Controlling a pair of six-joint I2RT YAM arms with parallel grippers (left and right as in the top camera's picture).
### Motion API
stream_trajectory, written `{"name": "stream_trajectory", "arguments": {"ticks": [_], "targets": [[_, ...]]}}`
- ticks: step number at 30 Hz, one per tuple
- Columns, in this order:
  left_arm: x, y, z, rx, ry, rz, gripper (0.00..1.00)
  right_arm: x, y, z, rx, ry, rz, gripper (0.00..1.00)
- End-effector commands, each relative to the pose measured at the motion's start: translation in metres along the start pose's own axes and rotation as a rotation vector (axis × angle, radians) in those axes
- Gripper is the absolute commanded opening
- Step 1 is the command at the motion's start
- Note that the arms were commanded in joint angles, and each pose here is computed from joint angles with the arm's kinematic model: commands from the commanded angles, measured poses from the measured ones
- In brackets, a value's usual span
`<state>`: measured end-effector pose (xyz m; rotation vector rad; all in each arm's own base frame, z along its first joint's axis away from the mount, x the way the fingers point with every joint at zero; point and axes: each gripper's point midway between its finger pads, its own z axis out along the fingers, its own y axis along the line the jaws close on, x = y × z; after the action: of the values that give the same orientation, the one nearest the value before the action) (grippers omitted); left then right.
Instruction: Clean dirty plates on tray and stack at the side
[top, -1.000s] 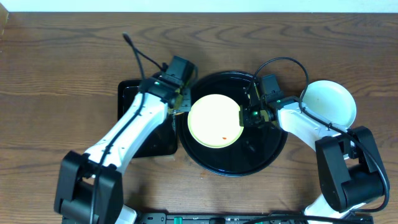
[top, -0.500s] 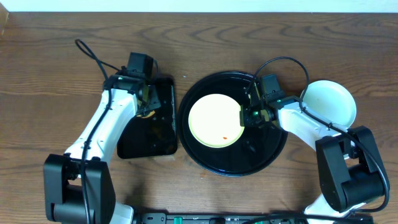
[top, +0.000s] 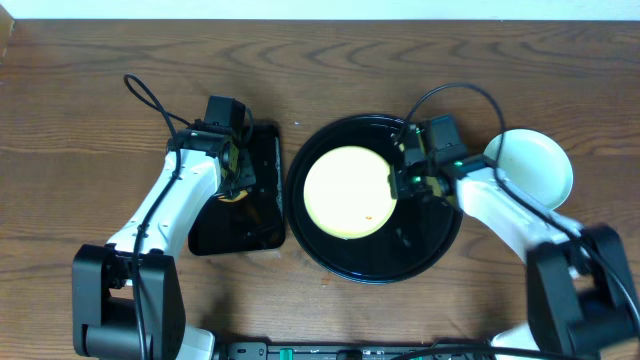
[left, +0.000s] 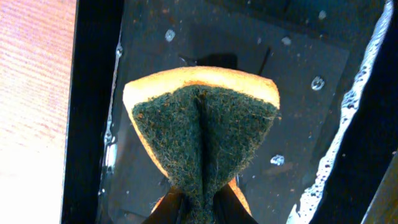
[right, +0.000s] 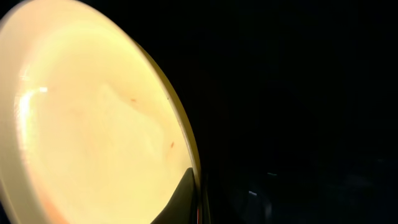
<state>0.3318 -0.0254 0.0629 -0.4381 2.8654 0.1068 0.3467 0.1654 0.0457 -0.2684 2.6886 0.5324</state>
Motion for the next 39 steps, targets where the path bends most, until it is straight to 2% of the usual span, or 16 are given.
{"name": "stream_trajectory", "arguments": {"ticks": [1,5,8,15,23,30,39], "targets": [[-0.001,0.002,0.0,-0.003,-0.006,-0.013,0.13,-0.017,-0.014,-0.027,0.111,-0.086,-0.046,0.01],[-0.003,0.001,0.0,-0.001,-0.013,-0.014,0.13,-0.018,-0.035,-0.041,0.253,-0.105,-0.051,0.01],[-0.004,0.0,0.0,0.001,-0.016,-0.014,0.08,-0.025,-0.045,-0.053,0.33,-0.143,-0.064,0.01],[-0.005,0.0,0.0,0.004,-0.019,0.0,0.08,-0.036,-0.041,-0.073,0.346,-0.206,-0.094,0.01],[0.001,-0.012,0.0,0.07,0.011,0.001,0.08,-0.009,-0.048,-0.048,0.328,-0.105,0.13,0.01],[0.014,-0.072,-0.013,0.365,0.073,0.078,0.08,0.013,-0.047,-0.016,0.278,0.005,0.214,0.01],[0.034,-0.142,-0.032,0.482,0.043,0.109,0.08,0.027,-0.051,0.0,0.276,0.068,0.244,0.01]]}}
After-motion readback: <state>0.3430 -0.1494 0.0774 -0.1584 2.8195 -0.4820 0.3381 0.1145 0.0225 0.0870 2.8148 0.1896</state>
